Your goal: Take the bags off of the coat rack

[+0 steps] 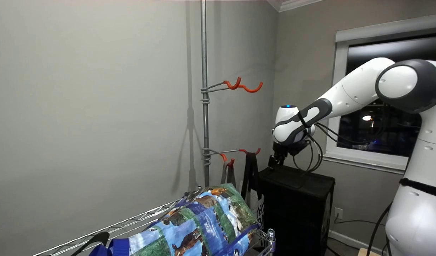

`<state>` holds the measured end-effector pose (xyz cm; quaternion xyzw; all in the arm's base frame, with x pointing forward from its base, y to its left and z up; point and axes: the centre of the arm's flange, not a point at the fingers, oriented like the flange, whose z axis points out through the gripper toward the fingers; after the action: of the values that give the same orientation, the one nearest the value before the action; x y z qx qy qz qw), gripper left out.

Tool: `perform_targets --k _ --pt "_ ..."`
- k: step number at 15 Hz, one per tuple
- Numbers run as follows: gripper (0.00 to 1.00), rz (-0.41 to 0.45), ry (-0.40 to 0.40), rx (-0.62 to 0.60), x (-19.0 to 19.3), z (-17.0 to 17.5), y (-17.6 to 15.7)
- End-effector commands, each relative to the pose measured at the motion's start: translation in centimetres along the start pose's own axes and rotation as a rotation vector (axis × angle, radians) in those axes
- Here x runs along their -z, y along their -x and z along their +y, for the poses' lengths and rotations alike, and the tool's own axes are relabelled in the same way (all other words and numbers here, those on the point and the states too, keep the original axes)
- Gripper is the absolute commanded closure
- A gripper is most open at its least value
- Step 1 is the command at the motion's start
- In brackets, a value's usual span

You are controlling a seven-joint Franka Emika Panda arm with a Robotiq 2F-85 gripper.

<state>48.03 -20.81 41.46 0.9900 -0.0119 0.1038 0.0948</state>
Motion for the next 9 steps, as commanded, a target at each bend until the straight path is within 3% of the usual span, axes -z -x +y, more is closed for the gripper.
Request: perform_targets --k 1,9 --pt "0.00 -0.005 0.030 -0.035 -1.6 0.5 0.1" --pt "0.00 0.044 0.032 -0.017 -3.9 0.0 -1.9"
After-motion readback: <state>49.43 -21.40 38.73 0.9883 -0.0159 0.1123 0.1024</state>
